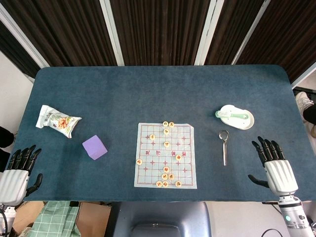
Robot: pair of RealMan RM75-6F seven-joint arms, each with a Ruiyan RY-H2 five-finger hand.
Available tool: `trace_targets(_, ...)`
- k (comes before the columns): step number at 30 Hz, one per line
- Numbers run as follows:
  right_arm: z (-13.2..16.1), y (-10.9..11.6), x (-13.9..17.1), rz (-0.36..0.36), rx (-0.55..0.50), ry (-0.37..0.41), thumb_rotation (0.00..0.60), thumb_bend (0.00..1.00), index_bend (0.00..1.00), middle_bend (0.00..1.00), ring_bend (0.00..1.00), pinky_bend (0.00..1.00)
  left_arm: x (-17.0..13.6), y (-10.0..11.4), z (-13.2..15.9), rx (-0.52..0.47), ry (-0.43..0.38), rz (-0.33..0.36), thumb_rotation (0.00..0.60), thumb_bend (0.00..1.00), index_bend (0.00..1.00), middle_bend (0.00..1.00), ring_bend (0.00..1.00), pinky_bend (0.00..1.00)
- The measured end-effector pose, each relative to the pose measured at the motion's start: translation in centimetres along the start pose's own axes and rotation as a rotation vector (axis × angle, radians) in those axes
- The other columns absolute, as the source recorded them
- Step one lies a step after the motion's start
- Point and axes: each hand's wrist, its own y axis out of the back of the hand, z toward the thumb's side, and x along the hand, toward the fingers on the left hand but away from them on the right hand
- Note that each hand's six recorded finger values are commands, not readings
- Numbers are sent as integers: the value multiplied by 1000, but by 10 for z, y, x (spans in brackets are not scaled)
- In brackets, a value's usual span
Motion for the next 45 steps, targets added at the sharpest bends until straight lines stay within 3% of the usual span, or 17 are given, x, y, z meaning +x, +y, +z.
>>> trace_targets(7, 5, -5, -5, 28, 5, 34, 600, 185, 0, 0, 0, 0, 4, -5, 1, -13, 0, -25, 600, 457, 0, 0, 0, 9)
trace_targets(12, 29, -16, -30, 73, 44, 148, 600, 195, 14, 0, 0, 0, 6, -6, 3, -15, -9, -30, 600, 457, 0, 0, 0, 8)
trace_targets(17, 70, -31, -64, 161, 59, 312, 600, 203, 232, 0, 0, 0, 8, -7, 3, -32, -23, -31, 600, 457, 0, 0, 0, 5)
trace_targets(21, 120, -47, -104, 227, 77, 458, 600, 257, 342, 0, 0, 0, 10, -7, -2, -41, -9, -42, 600, 458, 0, 0, 0, 5)
trace_targets(25, 162, -65, -129, 232, 109, 543, 600, 277, 442, 0, 0, 0, 8, -1, -3, -48, -12, -19, 600, 458, 0, 0, 0, 5)
trace_targets(29, 187, -89, -142, 238, 167, 571, 600, 286, 478, 0, 0, 0, 7, 2, -5, -56, -10, -14, 600, 457, 0, 0, 0, 5)
trace_targets(33, 200, -105, -150, 236, 223, 585, 600, 398, 518, 0, 0, 0, 5, 2, -5, -58, -14, -20, 600, 457, 0, 0, 0, 5)
trace_targets(45, 204, -119, -158, 235, 254, 575, 600, 409, 567, 6, 0, 0, 4, 1, -6, -60, -10, -37, 600, 457, 0, 0, 0, 5)
